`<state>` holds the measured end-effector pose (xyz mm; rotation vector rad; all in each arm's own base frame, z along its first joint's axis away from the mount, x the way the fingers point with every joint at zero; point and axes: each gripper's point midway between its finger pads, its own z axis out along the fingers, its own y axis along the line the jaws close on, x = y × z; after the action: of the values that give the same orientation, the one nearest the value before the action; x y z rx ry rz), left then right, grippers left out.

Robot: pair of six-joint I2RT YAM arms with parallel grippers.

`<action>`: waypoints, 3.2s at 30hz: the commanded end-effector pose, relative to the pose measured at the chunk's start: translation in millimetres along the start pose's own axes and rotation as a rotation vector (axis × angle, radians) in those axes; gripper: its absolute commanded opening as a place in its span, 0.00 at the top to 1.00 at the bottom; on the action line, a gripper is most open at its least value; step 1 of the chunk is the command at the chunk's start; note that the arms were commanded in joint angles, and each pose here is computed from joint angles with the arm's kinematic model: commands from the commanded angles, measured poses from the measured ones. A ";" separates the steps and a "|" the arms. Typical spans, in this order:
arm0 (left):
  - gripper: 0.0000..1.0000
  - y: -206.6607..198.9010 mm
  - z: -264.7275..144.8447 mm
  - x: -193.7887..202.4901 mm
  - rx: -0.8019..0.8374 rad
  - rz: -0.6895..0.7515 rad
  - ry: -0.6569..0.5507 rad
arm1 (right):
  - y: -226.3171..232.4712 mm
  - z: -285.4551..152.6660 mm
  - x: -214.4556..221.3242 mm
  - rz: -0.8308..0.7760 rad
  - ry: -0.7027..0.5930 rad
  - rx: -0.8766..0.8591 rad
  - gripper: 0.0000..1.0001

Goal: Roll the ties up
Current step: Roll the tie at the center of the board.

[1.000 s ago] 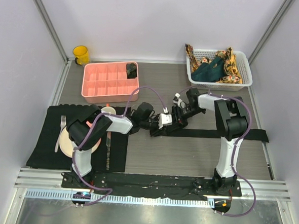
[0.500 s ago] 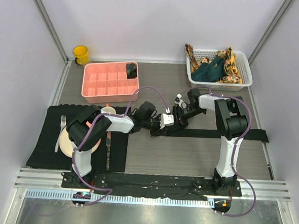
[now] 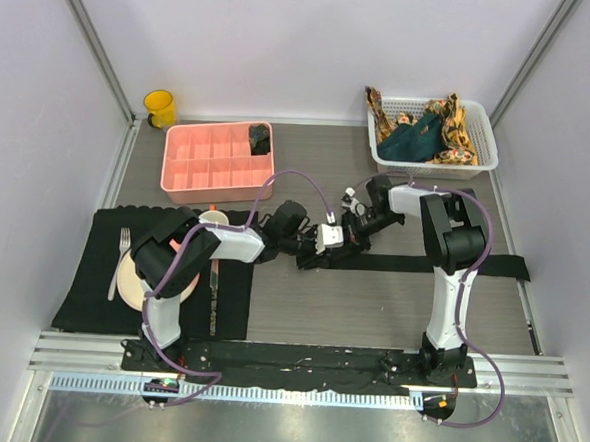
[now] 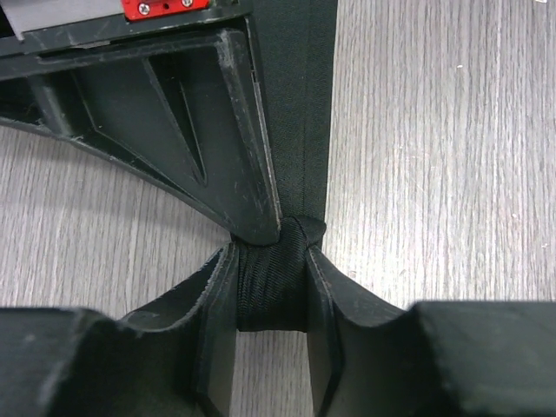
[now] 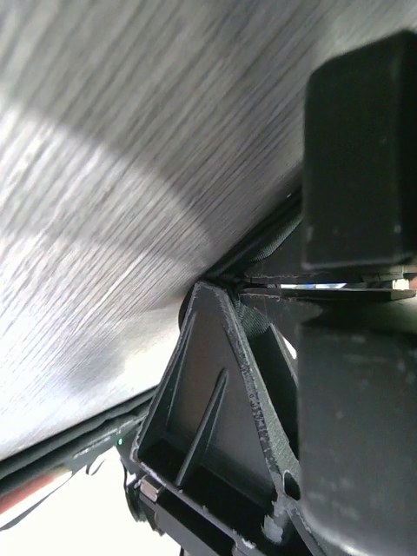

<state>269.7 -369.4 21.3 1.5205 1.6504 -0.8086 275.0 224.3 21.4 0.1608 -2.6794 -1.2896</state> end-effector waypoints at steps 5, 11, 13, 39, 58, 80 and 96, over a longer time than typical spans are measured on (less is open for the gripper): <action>0.35 -28.0 -14.4 65.2 0.060 -0.134 0.189 | -16.6 -8.1 -14.0 -0.134 -0.015 0.173 0.99; 0.28 -17.2 -22.9 48.1 0.063 -0.185 0.063 | -53.8 1.0 4.5 -0.152 0.032 0.279 0.99; 0.31 -18.2 -23.9 44.9 0.078 -0.184 0.044 | -62.5 1.0 2.3 -0.163 0.021 0.317 0.99; 0.55 -21.1 -6.1 -25.8 0.125 -0.125 -0.104 | -76.8 9.2 -13.7 -0.147 -0.047 0.361 0.99; 0.62 -26.2 32.6 -6.4 0.017 -0.057 0.093 | -66.7 14.7 -14.7 -0.143 -0.069 0.319 0.99; 0.81 -39.5 9.9 88.2 0.019 -0.089 0.498 | 29.8 -50.7 -10.3 -0.036 -0.135 -0.059 0.61; 0.81 -41.1 7.1 91.2 0.014 -0.102 0.516 | 12.5 -44.7 2.3 0.002 -0.126 0.086 0.55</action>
<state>272.7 -401.8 21.8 1.5956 1.7486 -0.6166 284.7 193.2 42.3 0.0821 -2.8064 -1.2426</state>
